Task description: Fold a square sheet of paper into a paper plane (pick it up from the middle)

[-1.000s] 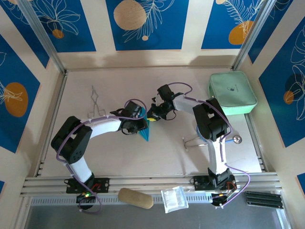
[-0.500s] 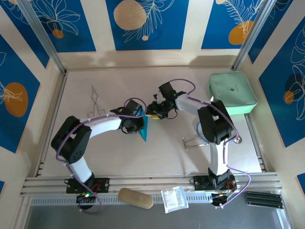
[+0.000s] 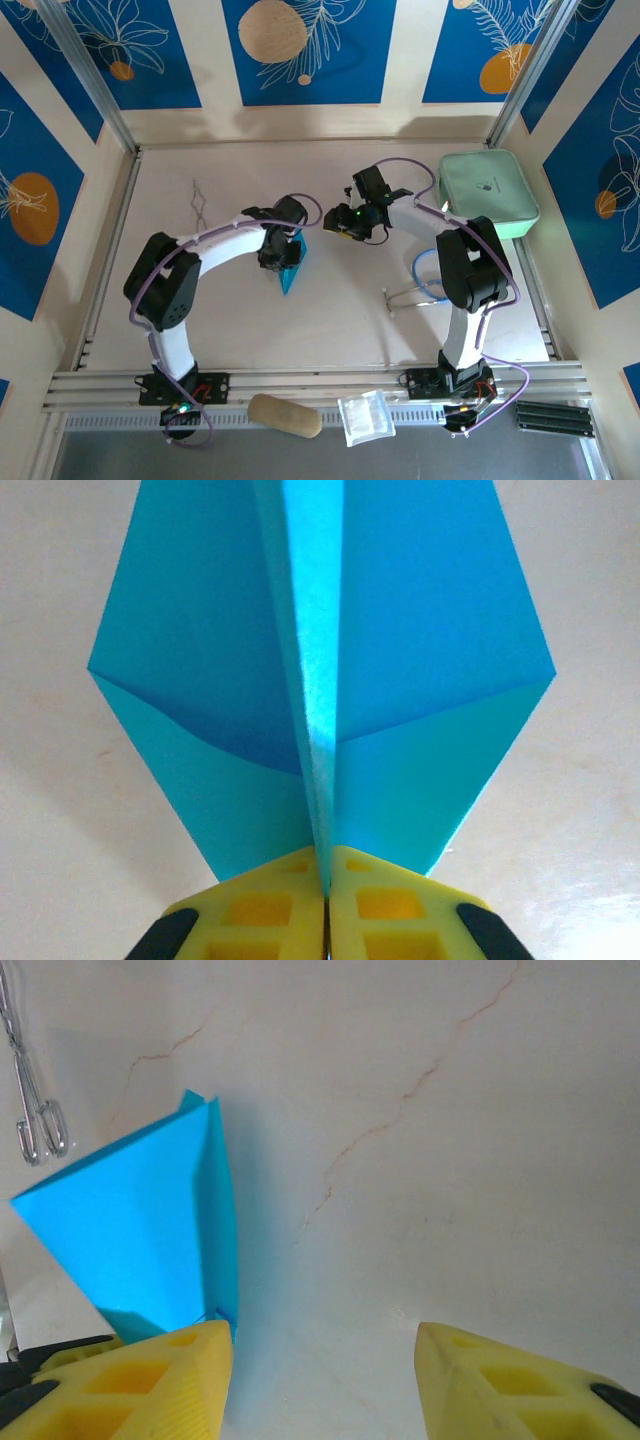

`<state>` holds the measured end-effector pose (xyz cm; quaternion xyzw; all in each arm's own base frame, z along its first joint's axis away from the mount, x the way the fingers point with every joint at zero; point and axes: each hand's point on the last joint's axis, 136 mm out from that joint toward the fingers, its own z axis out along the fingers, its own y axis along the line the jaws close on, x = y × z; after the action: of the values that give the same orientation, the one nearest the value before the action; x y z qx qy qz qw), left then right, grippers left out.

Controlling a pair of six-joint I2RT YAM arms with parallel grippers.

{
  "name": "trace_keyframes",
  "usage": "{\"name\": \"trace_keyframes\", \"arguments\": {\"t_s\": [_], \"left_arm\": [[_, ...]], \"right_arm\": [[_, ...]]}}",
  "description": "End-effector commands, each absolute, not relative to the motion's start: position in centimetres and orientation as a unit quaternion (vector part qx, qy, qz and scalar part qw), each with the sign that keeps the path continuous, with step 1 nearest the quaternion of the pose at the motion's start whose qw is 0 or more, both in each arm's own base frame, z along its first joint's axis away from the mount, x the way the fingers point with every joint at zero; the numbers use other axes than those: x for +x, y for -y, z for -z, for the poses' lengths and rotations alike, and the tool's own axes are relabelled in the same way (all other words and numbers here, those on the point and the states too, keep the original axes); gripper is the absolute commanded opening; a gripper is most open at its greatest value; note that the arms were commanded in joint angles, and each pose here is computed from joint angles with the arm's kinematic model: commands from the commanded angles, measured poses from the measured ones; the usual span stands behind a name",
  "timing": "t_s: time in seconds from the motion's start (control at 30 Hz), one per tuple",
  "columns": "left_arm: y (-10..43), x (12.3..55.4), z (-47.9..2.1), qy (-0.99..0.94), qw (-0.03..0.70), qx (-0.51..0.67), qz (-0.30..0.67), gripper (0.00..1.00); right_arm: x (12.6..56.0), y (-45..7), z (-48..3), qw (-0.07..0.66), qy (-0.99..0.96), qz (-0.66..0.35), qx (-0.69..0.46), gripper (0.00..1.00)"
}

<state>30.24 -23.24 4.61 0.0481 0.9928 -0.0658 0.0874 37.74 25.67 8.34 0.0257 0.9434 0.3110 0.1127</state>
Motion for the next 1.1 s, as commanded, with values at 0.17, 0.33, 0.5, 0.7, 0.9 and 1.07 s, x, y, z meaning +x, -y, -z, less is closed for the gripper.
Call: {"name": "trace_keyframes", "arguments": {"t_s": [0.17,0.33,0.5,0.7,0.9,1.07], "left_arm": [[22.9,29.8,-3.6,-0.995,0.063,0.072,0.028,0.16],[23.8,29.4,-3.0,-0.996,0.057,0.066,0.035,0.19],[24.5,29.1,-2.3,-0.996,0.049,0.059,0.036,0.2],[24.9,29.1,-1.8,-0.997,0.046,0.051,0.029,0.19],[24.7,29.5,-2.2,-0.997,0.058,0.047,0.022,0.09],[24.4,30.6,-4.5,-0.994,0.097,0.045,0.022,0.03]], "right_arm": [[37.4,-25.1,-8.7,0.116,-0.943,-0.311,0.03,0.52],[37.5,-25.2,-8.7,0.113,-0.942,-0.314,0.03,0.52],[37.6,-25.2,-8.6,0.112,-0.942,-0.315,0.03,0.52],[37.5,-25.2,-8.7,0.113,-0.942,-0.314,0.031,0.52],[37.6,-25.0,-8.8,0.115,-0.942,-0.314,0.032,0.52],[37.9,-24.4,-9.5,0.127,-0.941,-0.313,0.036,0.52]]}}
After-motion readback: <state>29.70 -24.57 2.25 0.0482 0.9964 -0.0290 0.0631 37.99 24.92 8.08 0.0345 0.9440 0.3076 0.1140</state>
